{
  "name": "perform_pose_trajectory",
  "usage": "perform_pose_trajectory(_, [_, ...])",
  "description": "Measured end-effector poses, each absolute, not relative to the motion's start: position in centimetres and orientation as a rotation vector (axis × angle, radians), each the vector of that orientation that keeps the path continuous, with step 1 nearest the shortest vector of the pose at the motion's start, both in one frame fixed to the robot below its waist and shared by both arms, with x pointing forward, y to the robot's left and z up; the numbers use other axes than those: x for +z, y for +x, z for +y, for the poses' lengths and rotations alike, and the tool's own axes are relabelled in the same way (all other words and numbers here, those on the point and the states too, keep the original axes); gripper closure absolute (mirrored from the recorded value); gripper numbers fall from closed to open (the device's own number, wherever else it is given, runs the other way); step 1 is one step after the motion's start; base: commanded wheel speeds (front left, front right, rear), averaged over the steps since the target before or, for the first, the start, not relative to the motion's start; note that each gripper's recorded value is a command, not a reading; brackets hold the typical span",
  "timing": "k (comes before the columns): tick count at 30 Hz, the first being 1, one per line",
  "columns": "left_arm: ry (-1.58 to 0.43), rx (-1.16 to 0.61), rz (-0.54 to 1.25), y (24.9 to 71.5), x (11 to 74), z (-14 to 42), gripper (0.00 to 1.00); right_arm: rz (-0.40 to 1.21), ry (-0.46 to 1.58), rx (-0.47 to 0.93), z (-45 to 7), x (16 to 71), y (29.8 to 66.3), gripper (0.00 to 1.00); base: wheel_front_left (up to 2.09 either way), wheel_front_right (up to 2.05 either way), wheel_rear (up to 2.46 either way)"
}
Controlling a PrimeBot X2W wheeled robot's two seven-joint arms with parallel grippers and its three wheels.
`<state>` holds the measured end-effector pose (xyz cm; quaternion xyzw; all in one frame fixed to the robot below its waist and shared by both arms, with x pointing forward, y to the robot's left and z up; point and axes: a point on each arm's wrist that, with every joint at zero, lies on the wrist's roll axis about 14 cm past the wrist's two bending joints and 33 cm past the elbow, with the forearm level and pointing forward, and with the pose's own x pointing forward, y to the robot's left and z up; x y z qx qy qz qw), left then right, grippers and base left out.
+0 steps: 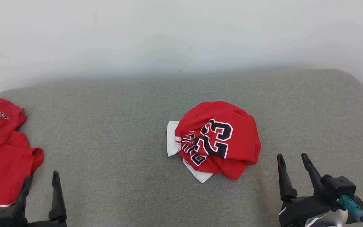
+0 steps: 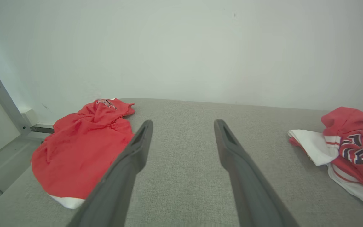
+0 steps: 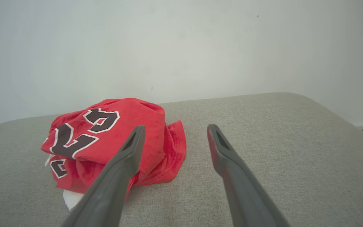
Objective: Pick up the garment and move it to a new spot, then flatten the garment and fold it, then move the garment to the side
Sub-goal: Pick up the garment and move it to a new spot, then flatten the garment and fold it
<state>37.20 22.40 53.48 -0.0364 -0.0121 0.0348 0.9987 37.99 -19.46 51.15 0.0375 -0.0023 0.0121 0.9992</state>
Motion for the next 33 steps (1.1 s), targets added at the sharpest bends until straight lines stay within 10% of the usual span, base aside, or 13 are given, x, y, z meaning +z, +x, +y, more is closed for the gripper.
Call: perform_pose_trajectory(33, [-0.001,0.051,0.008,35.8,53.0,22.6,0.0,0.006,0.079,0.031,-19.2,51.1,37.4,0.0,0.0,0.0,0.0])
